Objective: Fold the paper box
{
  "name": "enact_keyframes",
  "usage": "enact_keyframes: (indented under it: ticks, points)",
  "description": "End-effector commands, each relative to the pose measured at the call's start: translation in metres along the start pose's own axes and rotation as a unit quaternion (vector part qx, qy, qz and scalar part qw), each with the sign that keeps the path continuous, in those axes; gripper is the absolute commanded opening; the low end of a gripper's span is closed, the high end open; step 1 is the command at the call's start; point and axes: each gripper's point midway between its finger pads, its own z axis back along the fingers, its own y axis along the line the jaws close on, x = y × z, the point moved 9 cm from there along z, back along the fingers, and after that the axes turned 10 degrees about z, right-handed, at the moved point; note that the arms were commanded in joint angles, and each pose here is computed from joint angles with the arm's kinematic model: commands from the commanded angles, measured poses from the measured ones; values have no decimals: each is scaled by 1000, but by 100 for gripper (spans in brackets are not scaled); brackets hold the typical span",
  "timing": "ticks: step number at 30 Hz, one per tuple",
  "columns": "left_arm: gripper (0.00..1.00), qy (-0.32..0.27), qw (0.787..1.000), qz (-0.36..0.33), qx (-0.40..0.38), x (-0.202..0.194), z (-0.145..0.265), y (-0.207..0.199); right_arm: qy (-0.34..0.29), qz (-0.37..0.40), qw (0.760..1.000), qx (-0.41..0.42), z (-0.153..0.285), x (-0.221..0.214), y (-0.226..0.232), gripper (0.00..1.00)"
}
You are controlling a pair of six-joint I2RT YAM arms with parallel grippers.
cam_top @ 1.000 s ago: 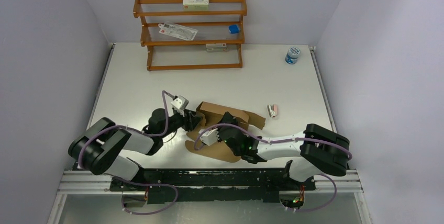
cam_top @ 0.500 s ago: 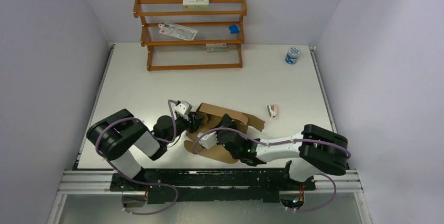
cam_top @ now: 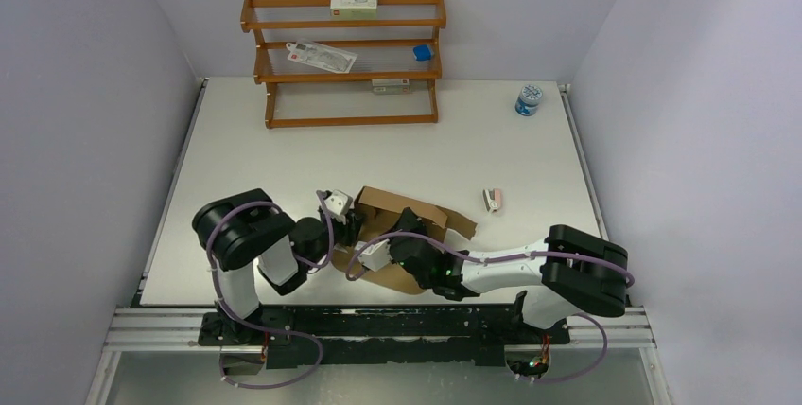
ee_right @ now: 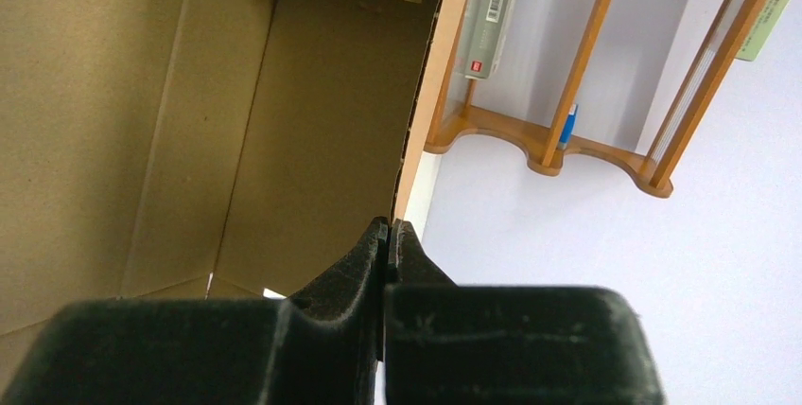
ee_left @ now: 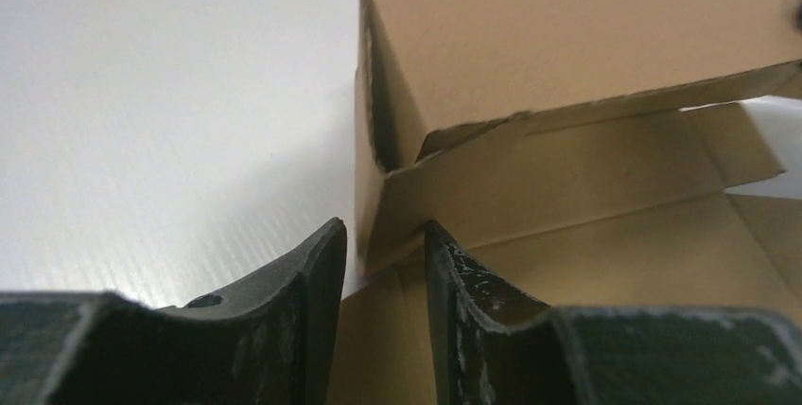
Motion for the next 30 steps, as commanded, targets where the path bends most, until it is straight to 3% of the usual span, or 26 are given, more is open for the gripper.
enact_keyframes:
  ticks: [1, 6, 15, 30]
  points:
    - [40, -134, 991, 16, 10, 38, -7, -5, -21, 6, 1000, 18, 1, 6, 2, 0]
    - [39, -148, 989, 25, 3, 41, -12, -8, -25, 3, 999, 23, 1, 7, 2, 0]
    - [49, -165, 985, 20, -34, 52, -20, -18, -41, -4, 999, 36, 0, 9, 4, 0]
    - [49, -191, 980, 26, -58, 67, -30, -28, -55, -23, 997, 43, -4, 9, 2, 0]
